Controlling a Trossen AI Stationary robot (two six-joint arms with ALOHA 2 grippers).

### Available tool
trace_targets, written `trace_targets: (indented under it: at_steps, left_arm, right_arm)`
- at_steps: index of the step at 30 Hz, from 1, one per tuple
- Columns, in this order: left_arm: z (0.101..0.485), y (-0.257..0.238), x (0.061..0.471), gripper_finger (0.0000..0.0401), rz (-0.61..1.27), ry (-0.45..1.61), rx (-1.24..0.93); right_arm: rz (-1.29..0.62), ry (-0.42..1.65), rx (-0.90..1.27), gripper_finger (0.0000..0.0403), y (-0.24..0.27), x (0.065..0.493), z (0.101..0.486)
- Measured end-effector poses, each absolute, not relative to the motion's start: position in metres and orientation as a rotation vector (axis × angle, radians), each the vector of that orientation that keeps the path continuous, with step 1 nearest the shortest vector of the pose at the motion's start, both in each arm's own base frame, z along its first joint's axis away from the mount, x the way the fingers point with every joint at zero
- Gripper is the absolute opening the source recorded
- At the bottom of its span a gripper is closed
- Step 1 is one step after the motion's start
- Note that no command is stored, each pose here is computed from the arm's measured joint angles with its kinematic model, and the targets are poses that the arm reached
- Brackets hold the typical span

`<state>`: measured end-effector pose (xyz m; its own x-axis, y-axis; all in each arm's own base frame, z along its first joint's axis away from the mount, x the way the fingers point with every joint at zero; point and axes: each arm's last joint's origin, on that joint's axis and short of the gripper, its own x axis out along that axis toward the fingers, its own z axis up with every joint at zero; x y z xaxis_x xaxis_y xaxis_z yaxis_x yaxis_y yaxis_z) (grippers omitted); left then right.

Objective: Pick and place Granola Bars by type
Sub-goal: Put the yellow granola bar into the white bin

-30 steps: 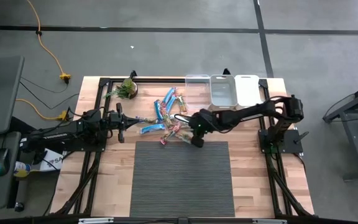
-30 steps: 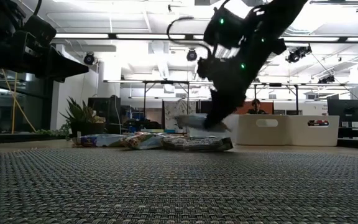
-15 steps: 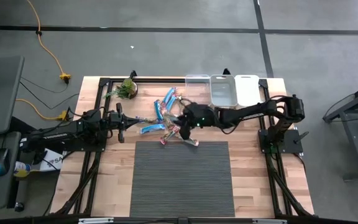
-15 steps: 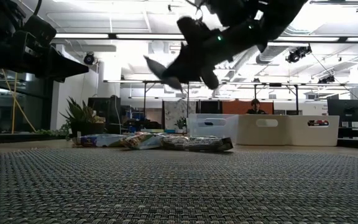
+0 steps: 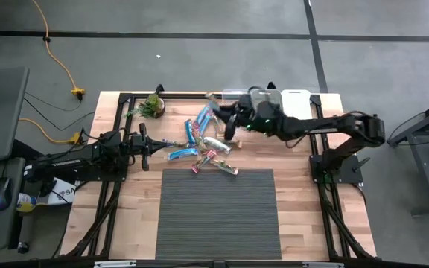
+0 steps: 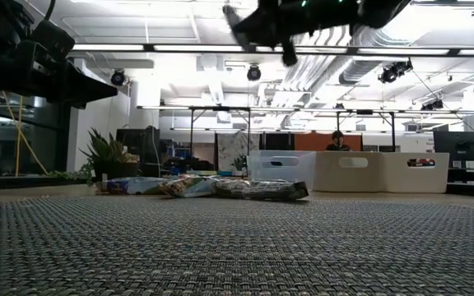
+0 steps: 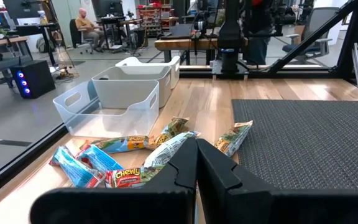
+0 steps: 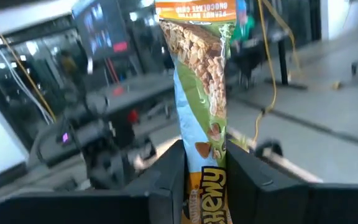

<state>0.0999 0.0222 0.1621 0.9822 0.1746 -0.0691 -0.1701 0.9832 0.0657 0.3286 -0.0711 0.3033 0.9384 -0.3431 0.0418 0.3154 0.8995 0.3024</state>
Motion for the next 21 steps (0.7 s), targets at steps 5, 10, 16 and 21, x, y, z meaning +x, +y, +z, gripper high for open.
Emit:
trace_targets:
  at_steps: [5,10,16,21]
  left_arm:
    - [0.162,0.022,0.1,0.0001,0.173,0.075,0.06]
    - [0.162,0.022,0.1,0.0001,0.174,0.075,0.06]
    - [0.162,0.022,0.1,0.0001,0.173,0.074,0.06]
    - [0.162,0.022,0.1,0.0001,0.173,0.075,0.06]
  right_arm:
    - [-0.342,-0.217,0.232,0.0075,-0.071,0.299,0.343]
    - [-0.339,-0.327,0.105,0.0075,-0.062,0.267,0.379]
    - [-0.345,-0.391,0.016,0.0075,-0.056,0.246,0.407]
    - [-0.397,-0.362,-0.066,0.0076,-0.056,0.242,0.428]
